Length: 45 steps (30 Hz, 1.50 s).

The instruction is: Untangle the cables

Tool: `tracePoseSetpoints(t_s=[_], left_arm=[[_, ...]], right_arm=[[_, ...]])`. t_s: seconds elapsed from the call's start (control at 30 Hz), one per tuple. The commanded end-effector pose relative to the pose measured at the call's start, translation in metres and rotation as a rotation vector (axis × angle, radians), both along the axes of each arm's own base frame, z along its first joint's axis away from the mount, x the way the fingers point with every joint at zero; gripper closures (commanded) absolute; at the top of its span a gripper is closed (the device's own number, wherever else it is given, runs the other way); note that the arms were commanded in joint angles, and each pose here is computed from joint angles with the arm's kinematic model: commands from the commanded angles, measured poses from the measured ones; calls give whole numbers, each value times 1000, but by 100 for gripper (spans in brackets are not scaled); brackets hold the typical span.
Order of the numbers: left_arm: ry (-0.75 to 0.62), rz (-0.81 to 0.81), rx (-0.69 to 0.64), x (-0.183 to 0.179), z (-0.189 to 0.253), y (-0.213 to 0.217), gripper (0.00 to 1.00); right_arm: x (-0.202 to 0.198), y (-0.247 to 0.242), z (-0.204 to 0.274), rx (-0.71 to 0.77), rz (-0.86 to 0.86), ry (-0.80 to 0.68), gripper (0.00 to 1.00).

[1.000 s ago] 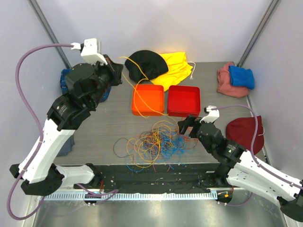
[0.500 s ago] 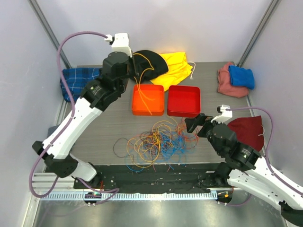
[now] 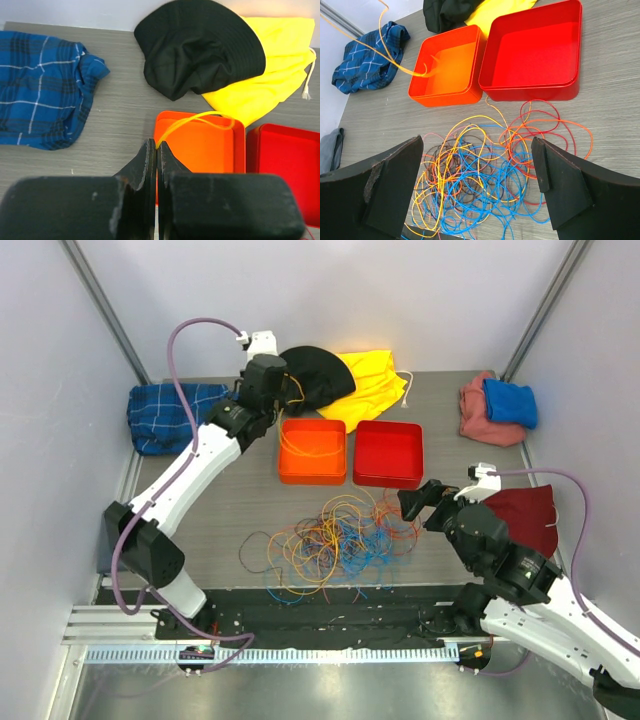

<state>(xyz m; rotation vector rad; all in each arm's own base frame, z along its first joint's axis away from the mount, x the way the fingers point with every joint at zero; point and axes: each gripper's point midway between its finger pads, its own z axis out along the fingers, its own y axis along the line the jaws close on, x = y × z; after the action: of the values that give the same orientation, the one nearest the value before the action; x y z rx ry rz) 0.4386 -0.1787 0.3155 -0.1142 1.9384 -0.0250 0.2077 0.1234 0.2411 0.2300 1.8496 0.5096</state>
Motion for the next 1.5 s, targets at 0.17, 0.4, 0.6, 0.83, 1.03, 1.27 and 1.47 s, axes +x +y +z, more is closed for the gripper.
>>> tracePoseSetpoints(t_s=[0.17, 0.4, 0.6, 0.83, 1.03, 1.27, 1.47], left_arm=[[5, -35, -54, 27, -34, -31, 100], [64, -35, -18, 37, -70, -37, 100], [201, -45, 7, 11, -116, -35, 76], [191, -1, 42, -6, -114, -19, 7], [15, 40, -17, -27, -43, -14, 0], [22, -61, -274, -93, -35, -11, 2], [365, -12, -228, -170, -138, 10, 0]], right_arm=[[3, 0, -5, 13, -24, 7, 0], [4, 2, -15, 1, -23, 25, 0], [5, 1, -19, -7, -32, 28, 0], [10, 10, -27, -32, -12, 43, 0], [15, 13, -32, -41, -34, 58, 0], [12, 2, -44, 96, -108, 31, 3], [7, 21, -58, 8, 26, 66, 0]])
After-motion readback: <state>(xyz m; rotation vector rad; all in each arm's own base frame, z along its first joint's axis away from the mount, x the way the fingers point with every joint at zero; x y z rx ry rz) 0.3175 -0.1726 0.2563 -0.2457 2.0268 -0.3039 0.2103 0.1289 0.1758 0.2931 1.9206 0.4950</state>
